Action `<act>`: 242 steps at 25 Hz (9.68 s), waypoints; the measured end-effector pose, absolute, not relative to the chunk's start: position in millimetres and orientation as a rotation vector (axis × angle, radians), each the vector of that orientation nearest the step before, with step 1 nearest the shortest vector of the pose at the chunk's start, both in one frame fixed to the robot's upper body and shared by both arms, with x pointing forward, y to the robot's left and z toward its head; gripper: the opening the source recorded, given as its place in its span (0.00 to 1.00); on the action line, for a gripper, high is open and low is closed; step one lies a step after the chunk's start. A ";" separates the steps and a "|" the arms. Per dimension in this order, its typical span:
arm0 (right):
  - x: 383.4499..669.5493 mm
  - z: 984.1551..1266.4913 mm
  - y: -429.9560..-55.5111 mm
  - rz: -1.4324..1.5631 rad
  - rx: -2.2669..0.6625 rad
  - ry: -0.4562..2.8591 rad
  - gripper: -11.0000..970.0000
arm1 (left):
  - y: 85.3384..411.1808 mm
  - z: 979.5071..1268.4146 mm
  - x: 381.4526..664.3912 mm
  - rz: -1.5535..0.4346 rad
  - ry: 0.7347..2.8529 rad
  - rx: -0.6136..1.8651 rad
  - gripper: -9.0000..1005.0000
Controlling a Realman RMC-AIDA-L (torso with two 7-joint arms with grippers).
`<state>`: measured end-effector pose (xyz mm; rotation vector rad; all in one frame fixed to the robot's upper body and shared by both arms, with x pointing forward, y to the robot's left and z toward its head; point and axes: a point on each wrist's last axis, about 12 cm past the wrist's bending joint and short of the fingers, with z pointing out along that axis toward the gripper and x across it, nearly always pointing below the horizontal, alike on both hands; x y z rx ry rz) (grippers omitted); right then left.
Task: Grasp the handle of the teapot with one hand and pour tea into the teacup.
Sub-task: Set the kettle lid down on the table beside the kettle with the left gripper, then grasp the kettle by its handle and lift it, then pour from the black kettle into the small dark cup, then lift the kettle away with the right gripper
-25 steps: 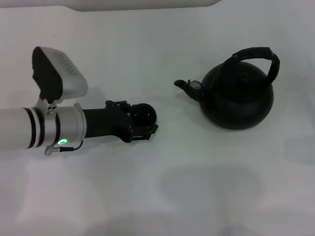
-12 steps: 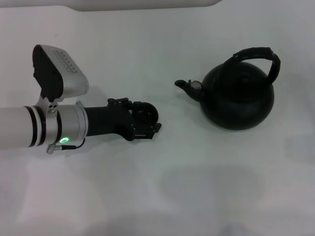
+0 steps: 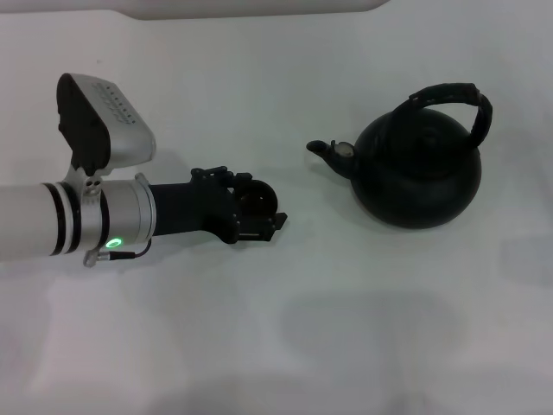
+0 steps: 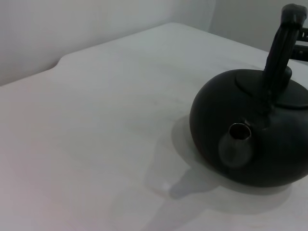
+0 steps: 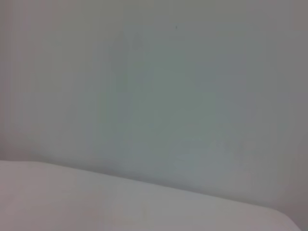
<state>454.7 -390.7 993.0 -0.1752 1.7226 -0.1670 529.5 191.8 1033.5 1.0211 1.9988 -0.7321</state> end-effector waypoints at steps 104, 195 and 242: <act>450.1 1098.8 -289.4 0.152 -0.816 1.801 0.61 | 317.5 1013.1 444.3 -0.389 1.625 0.519 0.86; 492.0 1097.7 -263.0 0.011 -0.837 1.665 0.14 | 318.6 1006.9 432.4 -0.369 1.626 0.556 0.86; 469.2 1125.2 -168.0 -0.194 -0.861 1.565 0.12 | 319.0 996.8 426.4 -0.350 1.667 0.560 0.86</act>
